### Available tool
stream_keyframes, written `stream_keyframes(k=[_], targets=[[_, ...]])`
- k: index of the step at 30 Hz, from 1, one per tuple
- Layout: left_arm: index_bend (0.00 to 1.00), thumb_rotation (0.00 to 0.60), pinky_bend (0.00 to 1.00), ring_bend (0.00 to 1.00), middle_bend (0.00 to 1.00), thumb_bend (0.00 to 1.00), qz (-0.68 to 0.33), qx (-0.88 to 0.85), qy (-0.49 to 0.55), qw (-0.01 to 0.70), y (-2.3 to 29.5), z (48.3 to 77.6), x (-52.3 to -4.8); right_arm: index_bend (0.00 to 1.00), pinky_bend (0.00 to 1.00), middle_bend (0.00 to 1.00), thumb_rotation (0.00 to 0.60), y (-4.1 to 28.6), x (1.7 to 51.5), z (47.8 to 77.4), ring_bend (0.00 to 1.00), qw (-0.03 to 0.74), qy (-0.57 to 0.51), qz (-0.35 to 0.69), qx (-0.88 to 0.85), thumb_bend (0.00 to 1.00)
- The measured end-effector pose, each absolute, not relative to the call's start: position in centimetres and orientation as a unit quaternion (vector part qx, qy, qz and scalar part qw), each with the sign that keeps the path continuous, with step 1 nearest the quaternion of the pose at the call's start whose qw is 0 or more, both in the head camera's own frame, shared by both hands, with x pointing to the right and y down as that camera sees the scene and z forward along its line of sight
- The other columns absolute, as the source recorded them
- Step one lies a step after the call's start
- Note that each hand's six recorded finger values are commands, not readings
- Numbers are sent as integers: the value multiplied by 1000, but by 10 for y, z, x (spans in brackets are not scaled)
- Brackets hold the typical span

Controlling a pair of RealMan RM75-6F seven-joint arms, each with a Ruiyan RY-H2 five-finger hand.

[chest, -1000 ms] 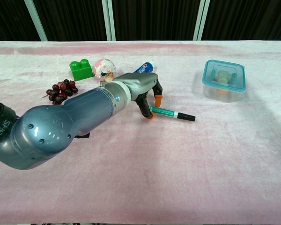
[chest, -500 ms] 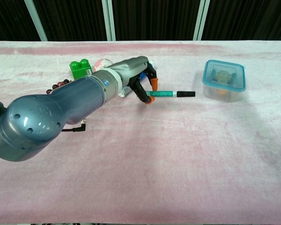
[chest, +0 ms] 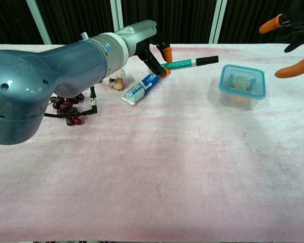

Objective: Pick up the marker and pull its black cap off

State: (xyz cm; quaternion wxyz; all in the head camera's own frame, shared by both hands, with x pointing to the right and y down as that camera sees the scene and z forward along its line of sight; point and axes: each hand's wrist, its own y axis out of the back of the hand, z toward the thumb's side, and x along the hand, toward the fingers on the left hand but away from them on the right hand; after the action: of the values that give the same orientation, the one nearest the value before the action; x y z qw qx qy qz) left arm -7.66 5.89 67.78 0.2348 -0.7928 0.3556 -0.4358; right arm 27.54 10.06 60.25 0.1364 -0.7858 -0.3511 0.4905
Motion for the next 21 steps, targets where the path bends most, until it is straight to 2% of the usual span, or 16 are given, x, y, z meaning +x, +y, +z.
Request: stream_keyframes(k=[8,21], targets=[[758,600,73,46,336,621,-453,-790,342,232,57,683,-75,199,150,1,600,100,235,634,39,121,-361,475,-793,128],[769,600,70,46,337,621,-473,-783,322,244,62,693,-69,251,150,0,600,92,235,646,38,136,-374,491,-775,137]])
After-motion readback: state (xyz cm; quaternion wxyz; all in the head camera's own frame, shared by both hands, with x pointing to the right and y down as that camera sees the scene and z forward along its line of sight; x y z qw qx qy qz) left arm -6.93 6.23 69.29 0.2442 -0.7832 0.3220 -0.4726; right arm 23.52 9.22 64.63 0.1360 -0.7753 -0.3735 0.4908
